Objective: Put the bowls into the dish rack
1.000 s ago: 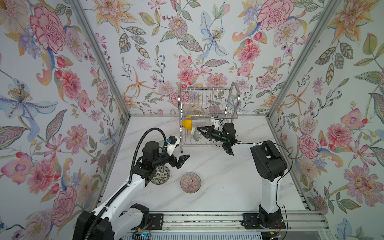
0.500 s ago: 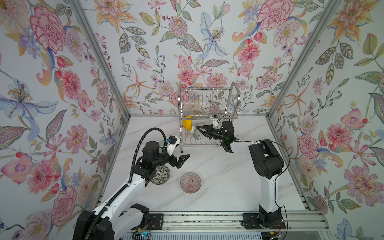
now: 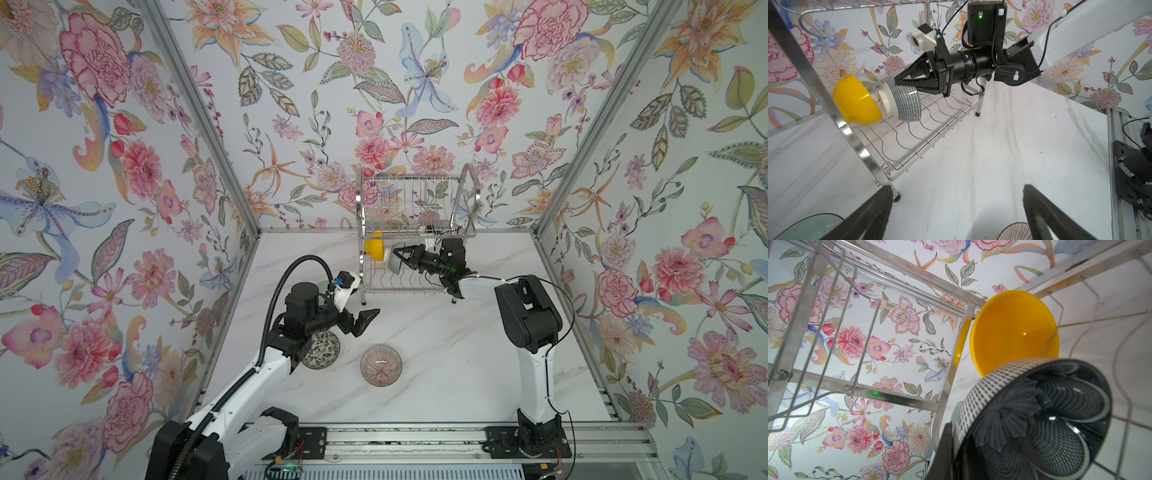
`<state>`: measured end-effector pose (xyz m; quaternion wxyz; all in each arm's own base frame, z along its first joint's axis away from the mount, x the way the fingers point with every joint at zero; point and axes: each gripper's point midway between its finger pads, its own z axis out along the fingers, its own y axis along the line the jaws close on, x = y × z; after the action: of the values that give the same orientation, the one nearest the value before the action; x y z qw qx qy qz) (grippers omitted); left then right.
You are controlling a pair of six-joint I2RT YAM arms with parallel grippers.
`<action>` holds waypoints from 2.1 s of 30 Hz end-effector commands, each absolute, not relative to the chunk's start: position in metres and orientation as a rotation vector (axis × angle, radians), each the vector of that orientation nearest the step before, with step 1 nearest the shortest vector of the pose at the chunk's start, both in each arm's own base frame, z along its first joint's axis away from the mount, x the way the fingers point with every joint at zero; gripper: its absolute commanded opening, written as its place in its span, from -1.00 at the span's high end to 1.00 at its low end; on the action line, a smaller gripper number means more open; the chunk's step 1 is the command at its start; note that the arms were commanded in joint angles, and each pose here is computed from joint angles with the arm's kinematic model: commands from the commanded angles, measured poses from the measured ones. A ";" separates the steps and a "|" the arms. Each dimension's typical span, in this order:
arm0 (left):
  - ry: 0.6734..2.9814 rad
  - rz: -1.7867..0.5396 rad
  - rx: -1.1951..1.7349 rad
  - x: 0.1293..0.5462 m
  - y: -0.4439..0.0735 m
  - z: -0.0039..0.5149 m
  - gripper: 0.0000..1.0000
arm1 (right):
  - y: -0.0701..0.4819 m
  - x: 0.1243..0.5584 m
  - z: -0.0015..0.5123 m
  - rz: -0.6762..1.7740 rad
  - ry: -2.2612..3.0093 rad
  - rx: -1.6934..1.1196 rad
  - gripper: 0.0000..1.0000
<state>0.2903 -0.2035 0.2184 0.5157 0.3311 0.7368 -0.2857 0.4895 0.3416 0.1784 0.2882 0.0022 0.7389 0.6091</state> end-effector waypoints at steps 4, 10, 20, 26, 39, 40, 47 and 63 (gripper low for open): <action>1.773 -0.673 0.802 0.290 -0.203 0.213 -0.98 | 0.340 0.502 0.195 1.572 1.913 -0.079 0.91; 1.772 -0.677 0.800 0.290 -0.204 0.214 -0.98 | 0.343 0.506 0.197 1.579 1.899 -0.100 0.90; 1.764 -0.677 0.798 0.289 -0.204 0.217 -0.98 | 0.342 0.513 0.205 1.571 1.858 -0.103 0.90; 1.761 -0.682 0.798 0.288 -0.204 0.218 -0.98 | 0.342 0.518 0.207 1.566 1.845 -0.100 0.90; 1.739 -0.577 0.725 0.298 -0.190 0.227 -0.98 | 0.340 0.529 0.220 1.559 1.786 -0.096 0.90; 1.740 -0.565 0.719 0.299 -0.189 0.227 -0.97 | 0.340 0.530 0.222 1.557 1.779 -0.098 0.90; 1.746 -0.563 0.721 0.300 -0.189 0.225 -0.98 | 0.338 0.535 0.224 1.547 1.755 -0.084 0.90; 1.742 -0.582 0.725 0.298 -0.191 0.226 -0.98 | 0.335 0.549 0.227 1.553 1.654 0.010 0.90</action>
<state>0.2995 -0.1900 0.2246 0.5451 0.3061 0.7410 -0.2450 0.5414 0.3369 0.1887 0.3737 0.0178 0.7060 0.6013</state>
